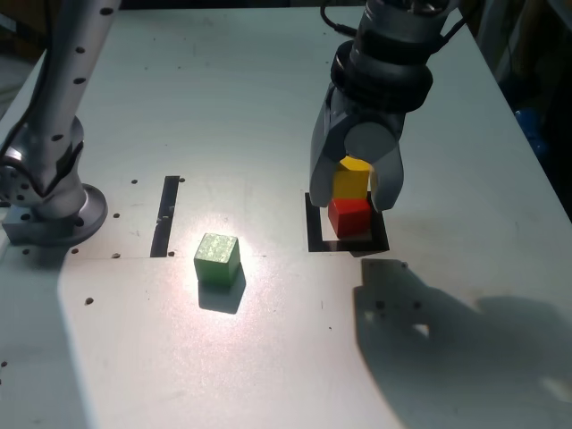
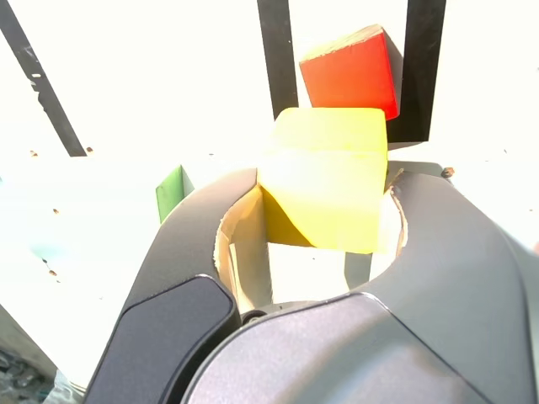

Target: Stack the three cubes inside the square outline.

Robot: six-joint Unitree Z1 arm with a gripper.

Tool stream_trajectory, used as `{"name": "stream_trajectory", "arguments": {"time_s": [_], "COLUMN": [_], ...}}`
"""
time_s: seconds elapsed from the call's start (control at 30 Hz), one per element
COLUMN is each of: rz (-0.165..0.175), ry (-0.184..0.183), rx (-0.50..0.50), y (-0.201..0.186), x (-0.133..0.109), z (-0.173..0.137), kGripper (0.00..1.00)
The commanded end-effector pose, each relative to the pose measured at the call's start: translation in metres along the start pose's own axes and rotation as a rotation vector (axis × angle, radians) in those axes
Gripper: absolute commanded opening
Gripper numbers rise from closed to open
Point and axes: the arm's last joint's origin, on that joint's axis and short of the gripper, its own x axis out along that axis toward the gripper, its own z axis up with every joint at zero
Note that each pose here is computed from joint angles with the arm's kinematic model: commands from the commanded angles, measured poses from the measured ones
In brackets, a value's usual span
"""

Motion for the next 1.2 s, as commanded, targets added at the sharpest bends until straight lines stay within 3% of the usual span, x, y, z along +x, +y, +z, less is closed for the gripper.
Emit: {"name": "stream_trajectory", "arguments": {"time_s": [0.0,0.37,0.8,0.87,1.03,1.07,1.17], "rz": [-0.011,-0.041,-0.049,-0.051,-0.052,-0.052,-0.051], "ry": [-0.003,0.021,0.044,0.043,0.045,0.046,0.045], "rx": [-0.015,-0.039,-0.029,-0.025,-0.015,-0.015,-0.015], "y": [0.008,0.024,0.024,0.024,0.024,0.024,0.024], "x": [-0.001,0.01,0.024,0.026,0.03,0.031,0.031], "z": [0.001,0.012,0.018,0.018,0.018,0.018,0.017], "kGripper": [0.32,0.32,0.33,0.45,0.93,0.98,1.0]}}
